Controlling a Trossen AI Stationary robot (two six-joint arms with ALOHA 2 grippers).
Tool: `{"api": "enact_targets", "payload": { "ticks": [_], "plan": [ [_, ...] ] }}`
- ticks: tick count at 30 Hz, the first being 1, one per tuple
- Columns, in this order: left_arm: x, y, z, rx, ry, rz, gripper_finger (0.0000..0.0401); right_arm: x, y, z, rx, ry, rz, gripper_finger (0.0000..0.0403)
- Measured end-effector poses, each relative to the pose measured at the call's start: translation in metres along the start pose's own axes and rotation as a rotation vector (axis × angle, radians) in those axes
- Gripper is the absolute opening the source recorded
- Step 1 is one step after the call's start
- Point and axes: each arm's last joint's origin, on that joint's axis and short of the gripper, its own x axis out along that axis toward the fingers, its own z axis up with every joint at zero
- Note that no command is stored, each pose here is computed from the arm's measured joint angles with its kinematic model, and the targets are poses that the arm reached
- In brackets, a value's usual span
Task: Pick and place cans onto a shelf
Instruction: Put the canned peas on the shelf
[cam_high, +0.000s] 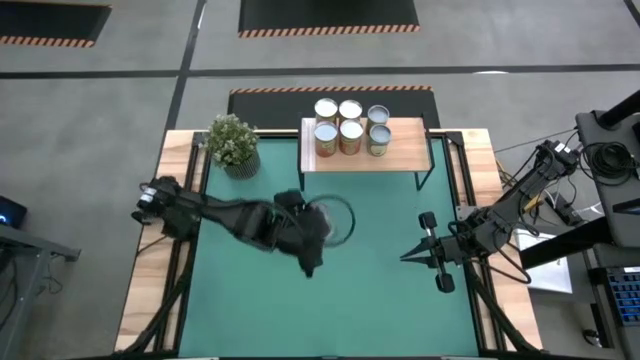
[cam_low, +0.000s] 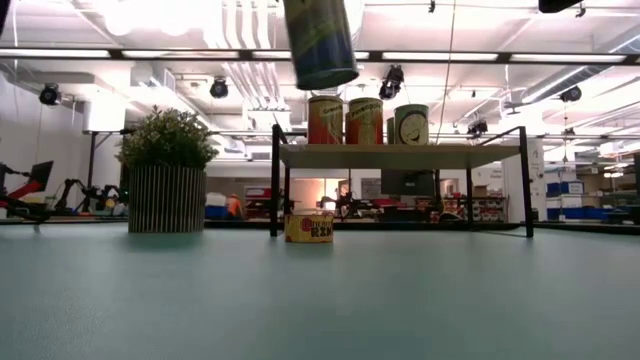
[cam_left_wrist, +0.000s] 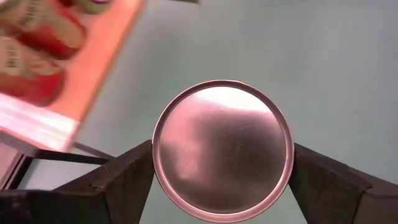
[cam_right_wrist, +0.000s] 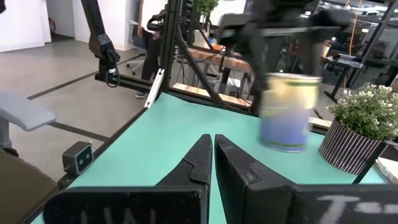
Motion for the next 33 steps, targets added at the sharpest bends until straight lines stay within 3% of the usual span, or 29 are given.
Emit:
{"api": "enact_targets", "payload": {
  "ticks": [5,10,19,33],
  "plan": [
    [0.008,0.034,0.022,-0.111,-0.022,0.052,0.0311,0.000,0.000,0.000,0.000,0.000,-0.001,0.0009],
    [0.016,0.063,0.036,-0.151,-0.034,0.099,0.0311,0.000,0.000,0.000,0.000,0.001,-0.001,0.0009],
    [0.044,0.109,0.041,-0.220,0.028,0.152,0.0311,0.000,0.000,-0.001,-0.004,0.009,-0.001,0.0009],
    [0.055,0.119,0.050,-0.268,-0.041,0.116,0.0311,0.000,-0.003,-0.004,0.025,0.040,-0.090,0.0009]
  ]
}}
